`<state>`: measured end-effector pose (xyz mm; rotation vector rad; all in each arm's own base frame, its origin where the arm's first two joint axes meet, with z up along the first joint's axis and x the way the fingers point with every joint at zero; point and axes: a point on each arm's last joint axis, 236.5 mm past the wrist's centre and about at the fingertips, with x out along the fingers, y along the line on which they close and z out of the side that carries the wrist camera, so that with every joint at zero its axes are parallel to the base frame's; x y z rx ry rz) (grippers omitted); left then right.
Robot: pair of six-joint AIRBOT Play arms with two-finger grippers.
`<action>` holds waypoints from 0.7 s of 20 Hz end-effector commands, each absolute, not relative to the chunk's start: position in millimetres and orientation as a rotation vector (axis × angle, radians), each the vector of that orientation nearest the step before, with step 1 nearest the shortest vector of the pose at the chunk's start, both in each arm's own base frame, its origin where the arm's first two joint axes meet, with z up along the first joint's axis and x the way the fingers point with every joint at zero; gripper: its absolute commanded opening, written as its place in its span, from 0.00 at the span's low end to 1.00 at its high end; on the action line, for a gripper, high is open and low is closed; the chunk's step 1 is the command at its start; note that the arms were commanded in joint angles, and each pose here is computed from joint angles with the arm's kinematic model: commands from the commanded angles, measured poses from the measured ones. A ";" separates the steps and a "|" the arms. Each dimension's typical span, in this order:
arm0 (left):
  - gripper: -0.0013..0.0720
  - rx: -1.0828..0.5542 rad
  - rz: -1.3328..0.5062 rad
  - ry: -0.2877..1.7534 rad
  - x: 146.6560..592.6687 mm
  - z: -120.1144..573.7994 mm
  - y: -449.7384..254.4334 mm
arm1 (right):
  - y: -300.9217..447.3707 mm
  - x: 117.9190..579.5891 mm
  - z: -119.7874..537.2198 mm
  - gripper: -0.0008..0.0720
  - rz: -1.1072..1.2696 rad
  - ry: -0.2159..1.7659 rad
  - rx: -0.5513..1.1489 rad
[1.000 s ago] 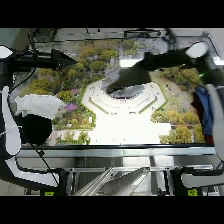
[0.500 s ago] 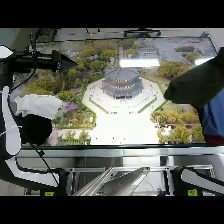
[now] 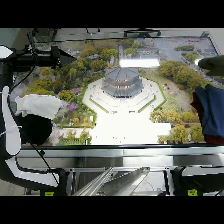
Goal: Fold the shirts.
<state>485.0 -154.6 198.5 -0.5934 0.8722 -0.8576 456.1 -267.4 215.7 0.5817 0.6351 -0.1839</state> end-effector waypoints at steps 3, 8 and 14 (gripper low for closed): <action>0.03 -0.594 -0.853 0.869 486.4 198.5 -154.1 | -281.9 341.4 110.1 0.04 -0.363 0.895 0.935; 0.03 -0.582 -0.879 0.898 477.7 195.9 -156.4 | -280.7 217.2 10.4 0.04 -0.681 1.211 1.075; 0.03 -0.592 -0.872 0.905 482.0 189.7 -155.8 | -262.5 175.0 -40.1 0.98 -0.731 1.413 1.079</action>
